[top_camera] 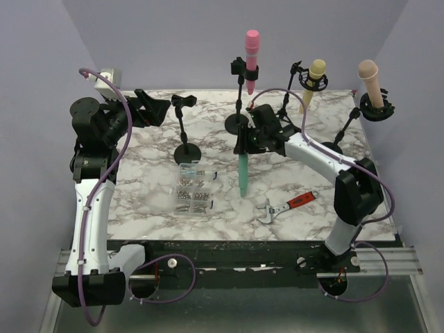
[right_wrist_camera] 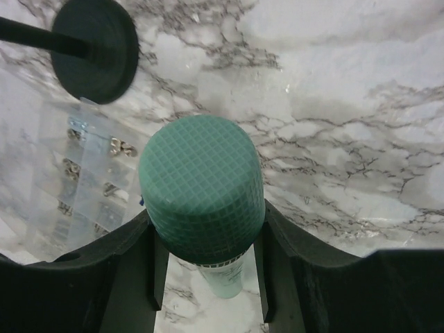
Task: Remove the microphone from the stand
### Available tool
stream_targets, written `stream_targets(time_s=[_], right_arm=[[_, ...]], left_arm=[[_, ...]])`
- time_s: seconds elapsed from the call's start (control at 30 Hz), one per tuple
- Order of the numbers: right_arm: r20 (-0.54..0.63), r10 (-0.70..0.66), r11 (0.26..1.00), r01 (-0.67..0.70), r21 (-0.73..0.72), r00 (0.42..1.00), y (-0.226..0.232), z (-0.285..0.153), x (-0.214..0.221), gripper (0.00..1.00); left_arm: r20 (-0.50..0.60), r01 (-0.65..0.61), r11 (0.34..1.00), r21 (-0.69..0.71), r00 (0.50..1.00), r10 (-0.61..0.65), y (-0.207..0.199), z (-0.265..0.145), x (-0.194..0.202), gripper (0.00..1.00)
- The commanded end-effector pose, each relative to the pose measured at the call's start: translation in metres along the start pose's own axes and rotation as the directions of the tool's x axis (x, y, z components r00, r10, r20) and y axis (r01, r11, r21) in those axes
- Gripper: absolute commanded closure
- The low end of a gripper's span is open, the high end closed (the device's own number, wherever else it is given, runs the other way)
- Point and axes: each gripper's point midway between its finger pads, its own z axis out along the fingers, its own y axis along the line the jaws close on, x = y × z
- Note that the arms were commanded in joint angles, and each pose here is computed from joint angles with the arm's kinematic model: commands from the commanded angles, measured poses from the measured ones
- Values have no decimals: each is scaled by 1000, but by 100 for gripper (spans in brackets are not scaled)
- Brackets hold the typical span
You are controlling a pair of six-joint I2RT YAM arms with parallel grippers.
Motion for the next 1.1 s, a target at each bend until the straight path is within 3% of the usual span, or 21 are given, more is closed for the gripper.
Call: stream_targets(time_s=[0.0, 0.2, 0.57, 0.73, 0.87, 1.07], right_arm=[[-161, 57, 998, -63, -32, 985, 8, 17, 32, 99], [-261, 106, 993, -117, -27, 960, 3, 45, 61, 99], [-146, 205, 967, -177, 183, 968, -35, 108, 51, 99], [-113, 228, 951, -197, 237, 967, -44, 125, 45, 91], [-55, 206, 940, -182, 289, 977, -56, 122, 38, 87], [-59, 207, 937, -181, 298, 977, -58, 109, 46, 77]], left_arm=[[9, 22, 996, -86, 1000, -22, 9, -4, 1, 2], [14, -2, 997, -71, 1000, 3, 6, -4, 2, 2], [-12, 9, 999, -46, 1000, -9, 4, 4, 12, 3], [-23, 16, 999, -47, 1000, -17, 7, 7, 16, 3], [-37, 21, 998, -51, 999, -22, 9, 9, 18, 3], [-51, 35, 998, -45, 998, -37, 10, 13, 22, 4]])
